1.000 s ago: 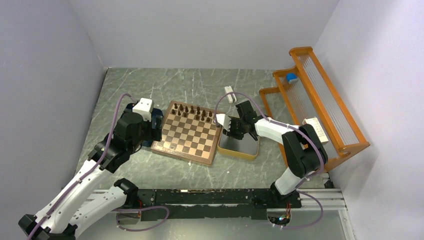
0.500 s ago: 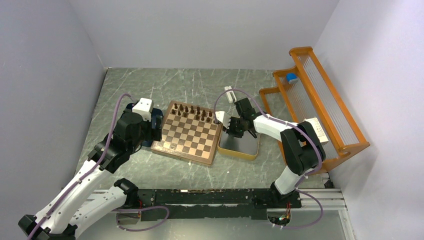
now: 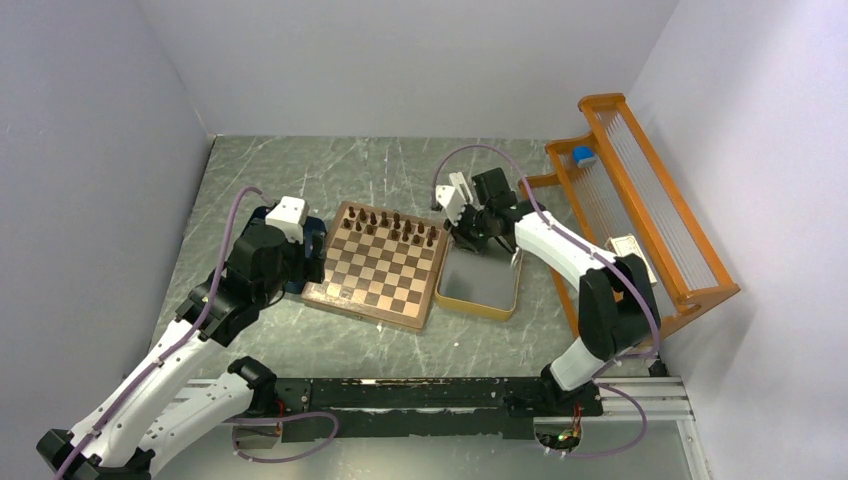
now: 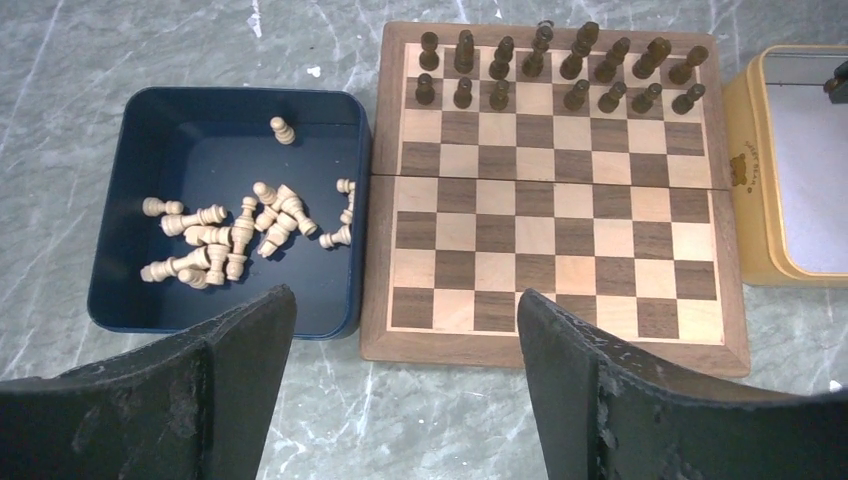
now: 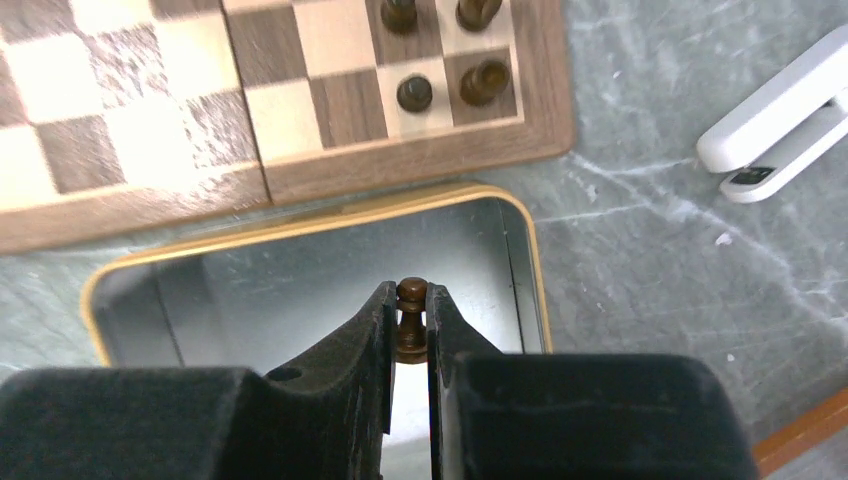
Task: Set up the chess pieces on the board
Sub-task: Pick up the chess piece from the storage box, then place the chess piece on the chessboard.
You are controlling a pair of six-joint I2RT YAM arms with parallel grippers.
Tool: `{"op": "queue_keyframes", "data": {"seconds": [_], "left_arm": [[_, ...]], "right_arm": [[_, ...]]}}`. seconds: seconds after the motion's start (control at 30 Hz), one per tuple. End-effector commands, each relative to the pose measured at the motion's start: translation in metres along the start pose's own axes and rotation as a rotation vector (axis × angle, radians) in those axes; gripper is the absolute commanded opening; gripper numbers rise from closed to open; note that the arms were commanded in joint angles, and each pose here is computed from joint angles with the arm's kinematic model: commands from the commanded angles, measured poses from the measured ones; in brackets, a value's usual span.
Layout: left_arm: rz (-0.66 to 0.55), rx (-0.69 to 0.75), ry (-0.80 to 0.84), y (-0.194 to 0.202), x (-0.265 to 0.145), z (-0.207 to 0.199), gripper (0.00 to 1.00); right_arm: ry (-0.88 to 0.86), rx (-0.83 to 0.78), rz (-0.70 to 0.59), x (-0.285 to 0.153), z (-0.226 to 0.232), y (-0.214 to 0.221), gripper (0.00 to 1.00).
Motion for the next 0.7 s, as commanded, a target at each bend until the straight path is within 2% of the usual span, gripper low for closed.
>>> {"op": "queue_keyframes", "data": {"seconds": [0.0,0.2,0.3,0.5,0.67], "left_arm": [[-0.033,-0.035,0.053,-0.008,-0.001,-0.007,0.85],[0.001,-0.078,0.121,-0.006,0.006,-0.02,0.83],[0.042,-0.148,0.208,-0.011,0.008,-0.034,0.83],[0.12,-0.218,0.275,-0.032,0.02,-0.048,0.81],[0.155,-0.279,0.248,-0.048,0.03,-0.029,0.8]], "right_arm": [[-0.035,0.081,-0.137,-0.027,0.009,-0.029,0.0],[-0.104,0.119,-0.485,-0.038,0.035,-0.078,0.02],[-0.089,0.036,-0.613,-0.038,0.058,-0.094,0.03],[-0.155,-0.068,-0.668,-0.005,0.1,-0.105,0.02],[-0.144,-0.064,-0.694,0.028,0.122,-0.115,0.02]]}}
Point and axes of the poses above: each gripper's point midway between its finger pads, its own x axis out along the fingers, its own z axis along the line the jaws close on, y = z × x, the point moved 7 cm from there along -x, back along the fingers, and after that the axes turned 7 degrees about x, right-handed, at the moved point
